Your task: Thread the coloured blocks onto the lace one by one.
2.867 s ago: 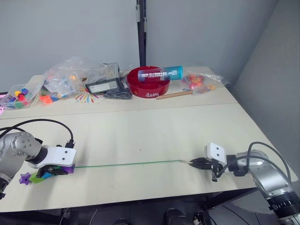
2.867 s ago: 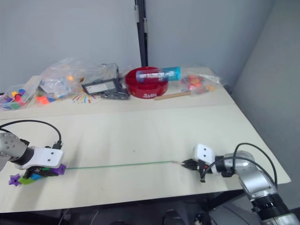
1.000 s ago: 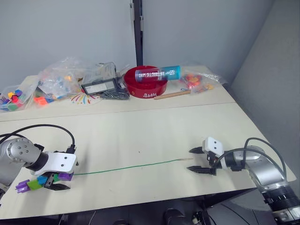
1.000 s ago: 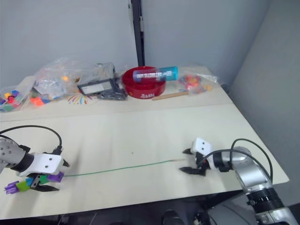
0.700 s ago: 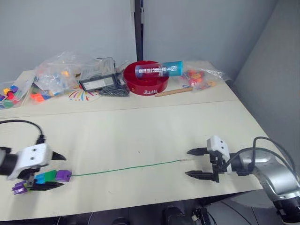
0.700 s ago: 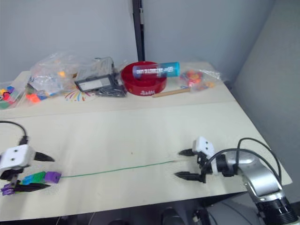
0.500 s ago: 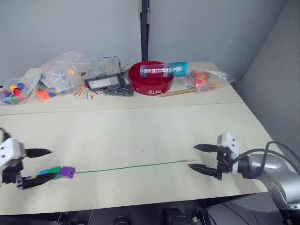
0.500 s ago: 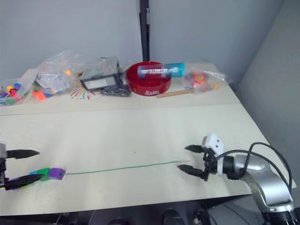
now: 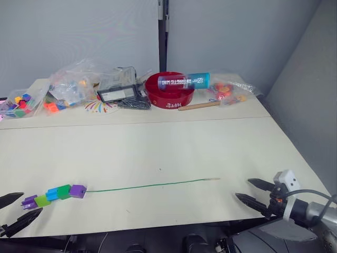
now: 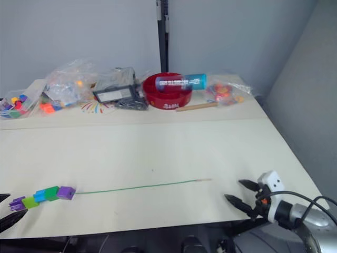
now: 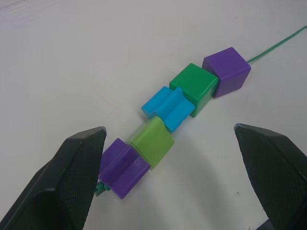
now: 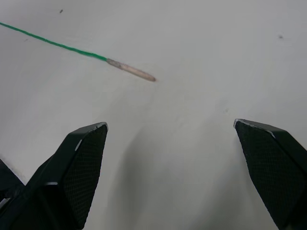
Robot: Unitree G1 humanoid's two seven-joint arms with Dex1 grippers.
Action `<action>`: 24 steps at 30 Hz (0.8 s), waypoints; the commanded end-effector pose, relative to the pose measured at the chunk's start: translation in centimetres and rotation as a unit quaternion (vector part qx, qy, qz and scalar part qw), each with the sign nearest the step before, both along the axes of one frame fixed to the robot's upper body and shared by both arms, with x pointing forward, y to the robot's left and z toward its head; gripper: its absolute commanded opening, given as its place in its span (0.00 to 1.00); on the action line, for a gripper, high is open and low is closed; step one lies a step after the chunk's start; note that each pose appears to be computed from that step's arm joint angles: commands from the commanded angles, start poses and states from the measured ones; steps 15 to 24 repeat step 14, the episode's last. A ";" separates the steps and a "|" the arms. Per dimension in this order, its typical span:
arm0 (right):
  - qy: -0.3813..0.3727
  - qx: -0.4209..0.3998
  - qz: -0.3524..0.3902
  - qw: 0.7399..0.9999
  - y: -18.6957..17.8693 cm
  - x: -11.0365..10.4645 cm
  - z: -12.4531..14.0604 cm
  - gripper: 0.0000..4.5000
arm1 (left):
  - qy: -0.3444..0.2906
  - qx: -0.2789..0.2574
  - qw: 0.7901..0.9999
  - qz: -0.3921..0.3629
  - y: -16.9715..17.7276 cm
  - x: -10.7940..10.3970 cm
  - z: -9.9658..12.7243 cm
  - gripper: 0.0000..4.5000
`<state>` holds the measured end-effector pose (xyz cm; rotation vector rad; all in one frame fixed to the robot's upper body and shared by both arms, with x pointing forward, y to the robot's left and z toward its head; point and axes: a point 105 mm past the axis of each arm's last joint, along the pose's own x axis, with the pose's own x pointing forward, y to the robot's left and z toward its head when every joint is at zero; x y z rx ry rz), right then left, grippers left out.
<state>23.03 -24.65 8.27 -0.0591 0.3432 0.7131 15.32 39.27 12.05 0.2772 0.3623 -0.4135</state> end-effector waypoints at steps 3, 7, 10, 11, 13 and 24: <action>-0.029 -0.014 -0.013 0.999 -1.3 0.4 0.9 0.99 | -0.006 0.008 1.000 0.001 0.0 0.0 0.1 1.00; -0.028 -0.011 -0.014 0.999 -1.3 0.5 0.6 0.99 | -0.002 0.003 1.000 0.006 -0.1 -0.2 0.0 1.00; -0.027 -0.009 -0.012 1.000 -1.2 0.5 0.5 0.99 | -0.001 0.003 1.000 0.009 -0.1 -0.4 0.0 1.00; -0.027 -0.009 -0.011 1.000 -1.1 0.6 0.5 0.99 | -0.001 0.004 1.000 0.009 -0.2 -0.5 0.0 1.00; -0.027 -0.008 -0.010 1.000 -1.0 0.6 0.4 0.99 | -0.002 0.005 1.000 0.010 -0.2 -0.5 -0.1 1.00; -0.027 -0.008 -0.010 1.000 -1.0 0.7 0.5 0.99 | -0.001 0.007 1.000 0.010 -0.2 -0.5 -0.1 1.00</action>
